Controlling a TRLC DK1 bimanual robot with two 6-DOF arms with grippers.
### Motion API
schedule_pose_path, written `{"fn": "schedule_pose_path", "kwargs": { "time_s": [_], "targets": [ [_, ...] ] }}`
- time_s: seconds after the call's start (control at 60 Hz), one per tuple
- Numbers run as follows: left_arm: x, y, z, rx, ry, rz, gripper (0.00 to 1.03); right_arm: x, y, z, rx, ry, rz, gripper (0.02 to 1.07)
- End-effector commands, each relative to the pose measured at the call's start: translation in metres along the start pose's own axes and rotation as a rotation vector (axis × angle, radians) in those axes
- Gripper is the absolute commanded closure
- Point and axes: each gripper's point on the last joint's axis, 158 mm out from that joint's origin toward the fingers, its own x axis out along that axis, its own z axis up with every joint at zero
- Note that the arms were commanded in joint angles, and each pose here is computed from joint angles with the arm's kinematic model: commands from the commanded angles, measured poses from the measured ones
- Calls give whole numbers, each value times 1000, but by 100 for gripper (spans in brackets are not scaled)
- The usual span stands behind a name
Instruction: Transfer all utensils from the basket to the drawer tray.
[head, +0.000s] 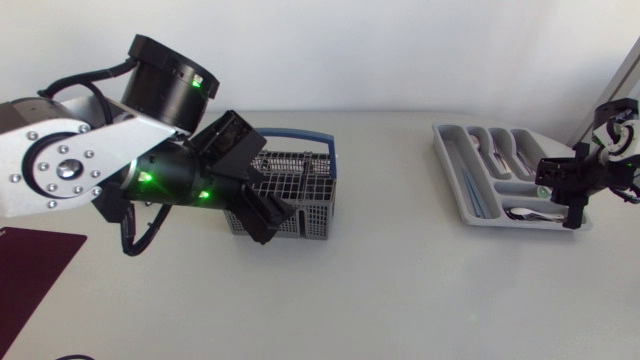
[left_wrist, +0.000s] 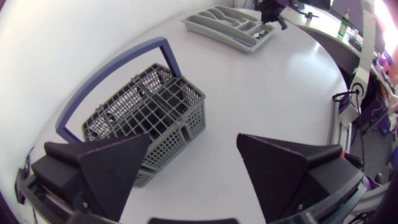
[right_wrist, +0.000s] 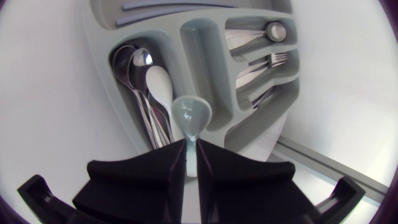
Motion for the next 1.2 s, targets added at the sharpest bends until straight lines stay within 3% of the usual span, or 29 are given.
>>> {"fn": "schedule_pose_path", "kwargs": {
  "time_s": [0.0,0.1,0.2,0.25,0.317,0.4,0.633,0.8,1.183],
  "targets": [
    [-4,4,-13,4,18,12,6,15,19,-4,-38,19,47,101],
    [-6,6,-17,-3,21,20,6,18,22,-5,-36,23,47,98],
    [-10,12,-21,-11,19,32,6,14,19,-6,-30,23,32,69],
    [-11,13,-24,-13,21,36,6,7,16,-7,-19,25,18,41],
    [-13,16,-28,-16,24,44,6,-1,15,-8,-10,25,4,20],
    [-15,18,-32,-18,25,50,6,-9,13,-8,-1,25,-11,8],
    [-24,33,-44,-43,22,88,6,-54,18,20,54,-52,-73,7],
    [-31,45,-55,-67,21,122,6,-90,39,69,100,-156,-100,7],
    [-43,83,-89,-129,16,211,6,-148,103,192,194,-401,-24,7]
  ]
}}
